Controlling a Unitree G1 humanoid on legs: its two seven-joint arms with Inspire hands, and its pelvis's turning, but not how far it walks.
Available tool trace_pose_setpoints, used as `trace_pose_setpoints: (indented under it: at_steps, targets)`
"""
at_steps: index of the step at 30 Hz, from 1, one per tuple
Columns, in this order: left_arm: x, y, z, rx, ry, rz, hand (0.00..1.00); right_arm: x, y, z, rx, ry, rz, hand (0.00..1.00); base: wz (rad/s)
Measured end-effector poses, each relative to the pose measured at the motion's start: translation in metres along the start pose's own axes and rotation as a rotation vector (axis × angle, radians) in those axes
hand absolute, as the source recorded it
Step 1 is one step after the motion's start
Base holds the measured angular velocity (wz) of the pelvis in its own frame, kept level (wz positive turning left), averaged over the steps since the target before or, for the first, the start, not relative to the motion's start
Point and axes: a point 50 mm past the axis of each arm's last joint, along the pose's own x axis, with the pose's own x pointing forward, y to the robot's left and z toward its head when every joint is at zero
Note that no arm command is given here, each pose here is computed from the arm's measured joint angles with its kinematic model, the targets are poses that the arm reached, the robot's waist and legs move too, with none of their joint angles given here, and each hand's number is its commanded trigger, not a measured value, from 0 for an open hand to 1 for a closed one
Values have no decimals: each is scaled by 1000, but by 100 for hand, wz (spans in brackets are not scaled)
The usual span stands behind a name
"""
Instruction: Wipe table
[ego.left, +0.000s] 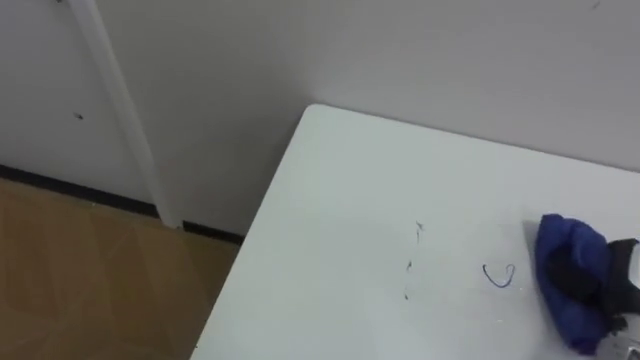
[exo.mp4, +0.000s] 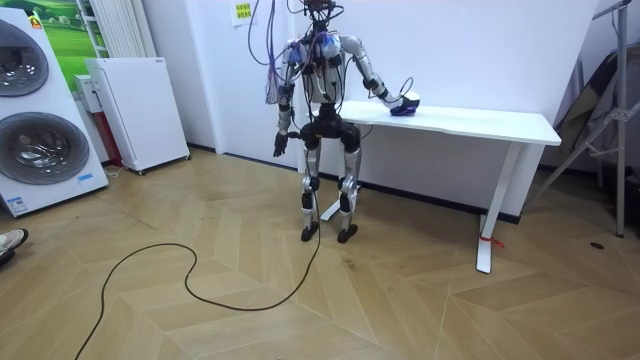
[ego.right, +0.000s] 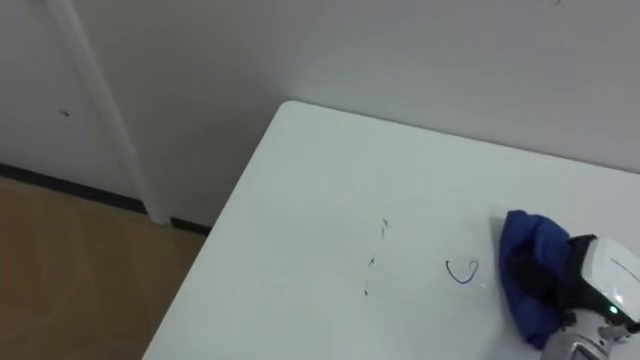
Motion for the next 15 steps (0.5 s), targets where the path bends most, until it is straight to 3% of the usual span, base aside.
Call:
trace_pose_setpoints:
  at_steps: [3, 8, 15]
  targets:
    - [0, -6, 5, 5, -9, -17, 0, -4, 4, 48, -31, -210, 19, 100, -20]
    - [1, -13, 16, 62, -21, -47, 0, -38, 21, 128, -91, -576, 86, 100, 3]
    - [0, -19, 16, 90, -13, -68, 0, -53, 26, 167, -84, -713, 130, 100, 9]
